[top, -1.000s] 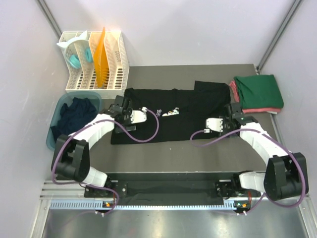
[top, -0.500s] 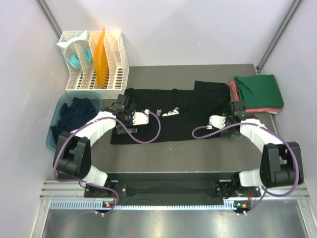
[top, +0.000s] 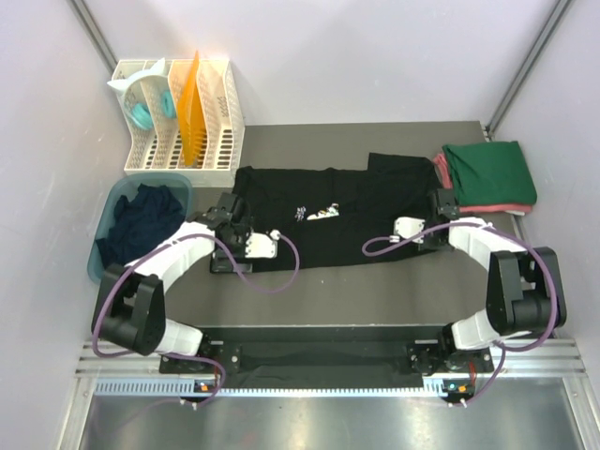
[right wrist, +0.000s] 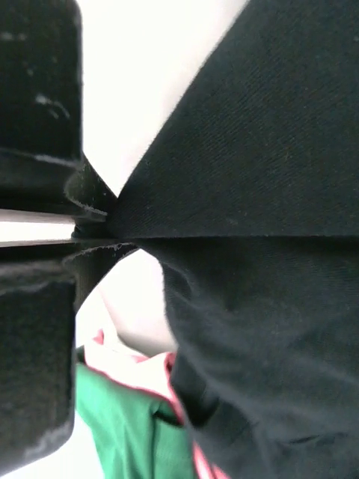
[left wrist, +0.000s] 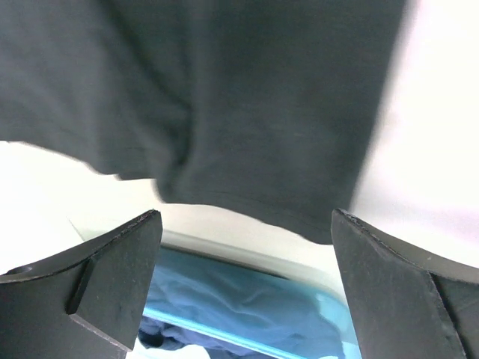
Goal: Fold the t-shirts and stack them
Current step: Fold the flattened tshirt in 1/3 of the way
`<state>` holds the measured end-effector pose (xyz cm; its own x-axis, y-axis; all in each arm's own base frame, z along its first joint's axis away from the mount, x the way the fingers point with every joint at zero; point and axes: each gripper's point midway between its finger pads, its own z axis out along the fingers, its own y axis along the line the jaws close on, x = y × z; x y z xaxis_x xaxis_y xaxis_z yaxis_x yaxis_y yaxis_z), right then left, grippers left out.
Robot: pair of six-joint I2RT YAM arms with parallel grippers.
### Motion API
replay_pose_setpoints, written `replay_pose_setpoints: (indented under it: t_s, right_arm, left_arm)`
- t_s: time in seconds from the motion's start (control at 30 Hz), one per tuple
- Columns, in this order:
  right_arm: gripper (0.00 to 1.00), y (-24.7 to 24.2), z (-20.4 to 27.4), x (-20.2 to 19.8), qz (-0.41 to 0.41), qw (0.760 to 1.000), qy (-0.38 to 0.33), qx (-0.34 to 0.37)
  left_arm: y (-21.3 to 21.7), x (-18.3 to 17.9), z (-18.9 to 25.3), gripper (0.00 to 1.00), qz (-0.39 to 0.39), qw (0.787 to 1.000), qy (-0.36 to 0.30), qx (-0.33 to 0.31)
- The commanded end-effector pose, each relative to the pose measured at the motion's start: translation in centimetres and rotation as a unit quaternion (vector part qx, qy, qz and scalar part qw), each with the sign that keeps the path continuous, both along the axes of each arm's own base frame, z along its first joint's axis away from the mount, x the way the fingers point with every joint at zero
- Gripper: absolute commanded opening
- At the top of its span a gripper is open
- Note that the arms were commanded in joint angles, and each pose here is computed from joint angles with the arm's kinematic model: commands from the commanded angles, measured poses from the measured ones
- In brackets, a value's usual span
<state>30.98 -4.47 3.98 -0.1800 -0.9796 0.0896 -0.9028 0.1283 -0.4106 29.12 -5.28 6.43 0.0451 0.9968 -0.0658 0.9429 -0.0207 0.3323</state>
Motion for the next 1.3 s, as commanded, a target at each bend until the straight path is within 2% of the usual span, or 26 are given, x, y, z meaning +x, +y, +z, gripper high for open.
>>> replay_pose_setpoints:
  t_s: [0.0,0.23,0.57,0.9,0.97,1.07,1.1,1.13,1.27]
  right_arm:
    - [0.02,-0.7,3.8,1.2,0.002,0.999,-0.040,-0.012]
    - [0.00,-1.7,4.7,-3.2,0.038,0.998,-0.001,-0.047]
    - [0.00,-3.7,-0.2,-11.0,0.083,0.982,0.128,-0.107]
    - [0.01,-4.3,-1.4,-12.6,0.079,0.979,0.142,-0.120]
    - [0.07,-4.4,-1.4,-12.8,0.076,0.978,0.148,-0.124]
    - [0.28,-4.6,-1.4,-13.4,0.075,0.975,0.164,-0.128]
    - [0.42,-4.6,-1.3,-13.5,0.075,0.975,0.164,-0.128]
    - [0.48,-4.6,-0.9,-13.6,0.077,0.975,0.166,-0.126]
    - [0.58,-2.7,1.6,-12.2,0.087,0.984,0.138,-0.072]
  left_arm:
    - [0.1,-3.6,-0.8,0.99,-0.043,0.998,0.046,-0.004]
    - [0.2,-3.1,-1.5,0.99,-0.040,0.998,0.040,0.002]
    - [-0.9,-0.4,-0.3,0.99,-0.039,0.999,0.024,-0.008]
    - [-1.1,1.2,1.5,0.99,-0.039,0.999,0.013,-0.023]
    - [-1.1,1.5,1.8,0.99,-0.044,0.999,0.009,-0.026]
    - [-1.0,3.1,2.4,0.99,-0.034,0.999,-0.014,-0.033]
    - [-0.9,3.8,2.7,0.99,-0.025,0.999,-0.025,-0.038]
    - [-1.2,5.2,3.4,0.99,-0.018,0.998,-0.044,-0.048]
    - [-1.6,9.1,5.6,0.99,0.032,0.991,-0.098,-0.086]
